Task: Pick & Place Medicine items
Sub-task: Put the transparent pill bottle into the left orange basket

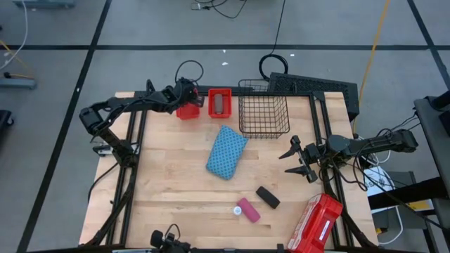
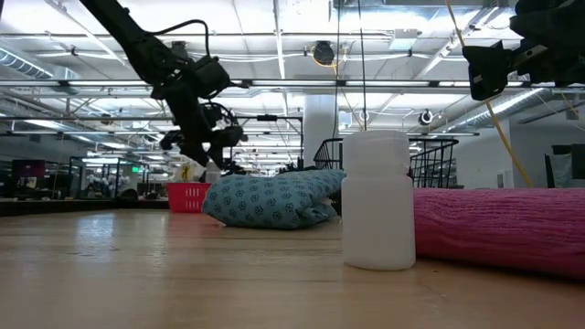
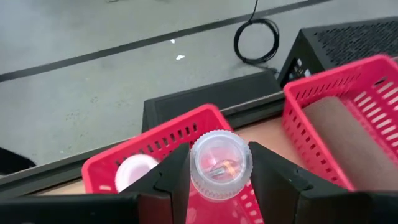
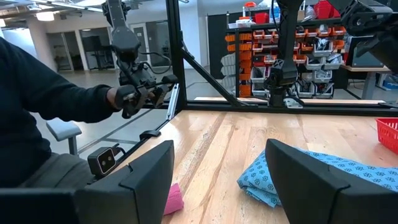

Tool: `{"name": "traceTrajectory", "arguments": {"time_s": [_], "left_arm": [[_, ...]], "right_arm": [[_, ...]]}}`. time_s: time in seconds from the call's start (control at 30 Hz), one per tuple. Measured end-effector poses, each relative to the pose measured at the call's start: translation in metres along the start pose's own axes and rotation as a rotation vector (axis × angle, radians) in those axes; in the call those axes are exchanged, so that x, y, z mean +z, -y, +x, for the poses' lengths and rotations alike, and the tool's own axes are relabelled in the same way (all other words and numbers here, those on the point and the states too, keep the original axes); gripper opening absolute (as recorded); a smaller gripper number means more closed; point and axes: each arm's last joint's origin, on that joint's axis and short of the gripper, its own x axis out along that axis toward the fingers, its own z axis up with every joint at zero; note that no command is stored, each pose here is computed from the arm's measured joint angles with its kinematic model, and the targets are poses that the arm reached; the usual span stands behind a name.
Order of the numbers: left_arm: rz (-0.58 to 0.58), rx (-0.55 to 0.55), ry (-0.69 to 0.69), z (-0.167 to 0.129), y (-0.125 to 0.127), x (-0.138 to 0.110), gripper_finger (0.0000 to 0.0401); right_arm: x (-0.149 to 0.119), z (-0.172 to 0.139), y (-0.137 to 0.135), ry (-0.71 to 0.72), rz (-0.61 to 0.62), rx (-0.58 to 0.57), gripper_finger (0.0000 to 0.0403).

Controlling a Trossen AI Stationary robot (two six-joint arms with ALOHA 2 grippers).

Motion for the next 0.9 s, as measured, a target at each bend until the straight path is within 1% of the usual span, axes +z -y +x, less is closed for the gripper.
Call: {"name": "traceTrajectory", "arguments": {"time_s": [0.17, 0.43, 0.57, 0.9], "left_arm": [[-0.023, -0.004, 0.008, 0.001, -0.001, 0.002, 0.0143], [-0.042, -0.014, -0.014, 0.002, -0.005, 0.002, 0.0143], [-0.041, -0.047, -0.039, 0.007, -0.003, -0.002, 0.0143], [-0.032, 0.008, -0.096, 0.028, -0.007, -0.015, 0.0143]], "right_arm": [[0.000, 0.000, 0.000, 0.000, 0.000, 0.000, 0.0242], [0.000, 0.000, 0.000, 0.000, 0.000, 0.000, 0.0242], [0.000, 0.000, 0.000, 0.000, 0.000, 0.000, 0.0242], [0.000, 0.000, 0.000, 0.001, 0.000, 0.000, 0.0242]]}}
